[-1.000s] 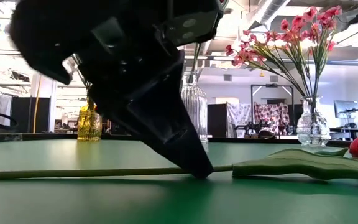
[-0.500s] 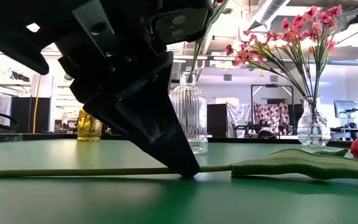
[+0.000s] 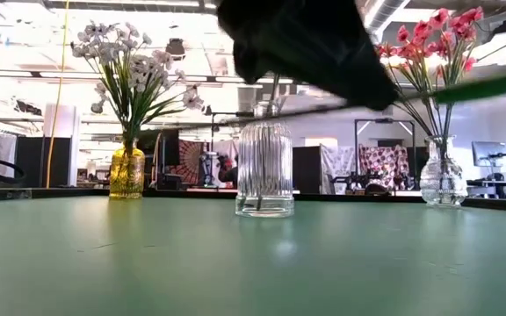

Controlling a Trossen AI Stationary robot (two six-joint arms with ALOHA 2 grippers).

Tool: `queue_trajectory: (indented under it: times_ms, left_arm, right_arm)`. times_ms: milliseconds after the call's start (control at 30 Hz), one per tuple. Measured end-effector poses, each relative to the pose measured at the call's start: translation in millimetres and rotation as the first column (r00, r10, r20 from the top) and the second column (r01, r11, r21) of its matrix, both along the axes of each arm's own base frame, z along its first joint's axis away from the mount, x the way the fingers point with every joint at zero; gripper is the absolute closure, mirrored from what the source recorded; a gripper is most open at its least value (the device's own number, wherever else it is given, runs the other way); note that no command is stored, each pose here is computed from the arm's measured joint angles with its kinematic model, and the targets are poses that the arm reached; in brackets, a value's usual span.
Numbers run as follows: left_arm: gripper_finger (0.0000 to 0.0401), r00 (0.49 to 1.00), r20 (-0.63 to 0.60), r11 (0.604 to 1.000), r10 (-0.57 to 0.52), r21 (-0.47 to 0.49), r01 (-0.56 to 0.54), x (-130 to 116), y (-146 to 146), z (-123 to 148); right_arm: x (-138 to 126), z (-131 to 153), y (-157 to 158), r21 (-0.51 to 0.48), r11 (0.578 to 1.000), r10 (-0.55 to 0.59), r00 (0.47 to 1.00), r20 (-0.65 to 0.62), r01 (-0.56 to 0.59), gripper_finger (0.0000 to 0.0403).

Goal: Sort flowers into vase by color
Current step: Put the red flower into the bottom transparent vase

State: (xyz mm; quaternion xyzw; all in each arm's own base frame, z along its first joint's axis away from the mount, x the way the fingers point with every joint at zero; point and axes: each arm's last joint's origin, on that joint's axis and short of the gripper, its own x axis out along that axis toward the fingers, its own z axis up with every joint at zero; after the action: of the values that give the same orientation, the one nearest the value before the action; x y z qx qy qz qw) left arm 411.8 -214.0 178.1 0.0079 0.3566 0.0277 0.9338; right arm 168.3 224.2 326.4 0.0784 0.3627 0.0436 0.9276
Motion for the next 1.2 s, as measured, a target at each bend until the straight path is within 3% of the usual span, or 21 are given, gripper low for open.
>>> queue_trajectory:
  times_ms: [333, 533, 767, 867, 1033, 1200]
  left_arm:
    - [0.0401, 0.986, -0.030, 0.980, 0.162, 0.120, -0.157, 10.7, 21.8, 49.3]
    - [0.0401, 0.969, 0.136, 0.961, 0.208, 0.158, -0.228, -2.4, 30.7, 105.7]
    - [0.0401, 0.901, 0.336, 0.922, 0.273, 0.177, -0.345, -25.1, 42.7, 166.0]
    - [0.0401, 0.896, 0.376, 0.932, 0.238, 0.173, -0.320, -30.5, 44.8, 182.5]
    - [0.0401, 0.917, 0.395, 0.974, 0.064, 0.174, -0.144, -31.8, 42.7, 197.5]
    - [0.0401, 0.875, 0.485, 0.982, -0.018, 0.173, -0.075, -27.5, 39.8, 209.8]
  right_arm:
    - [-8.7, 2.7, 10.7, 0.102, 0.994, 0.039, 0.999, -0.012, -0.038, 0.0375]
    - [-17.9, 3.4, 16.5, 0.113, 0.992, 0.061, 0.998, -0.007, -0.060, 0.0375]
    - [-19.5, 4.2, 17.2, 0.102, 0.994, 0.030, 0.999, 0.027, -0.032, 0.0375]
    - [-19.3, 4.2, 17.1, 0.103, 0.994, 0.028, 0.999, 0.028, -0.031, 0.0375]
    - [-19.3, 4.2, 17.1, 0.102, 0.994, 0.027, 0.999, 0.029, -0.030, 0.0375]
    - [-19.1, 4.3, 16.9, 0.098, 0.995, 0.021, 0.999, 0.035, -0.025, 0.0375]
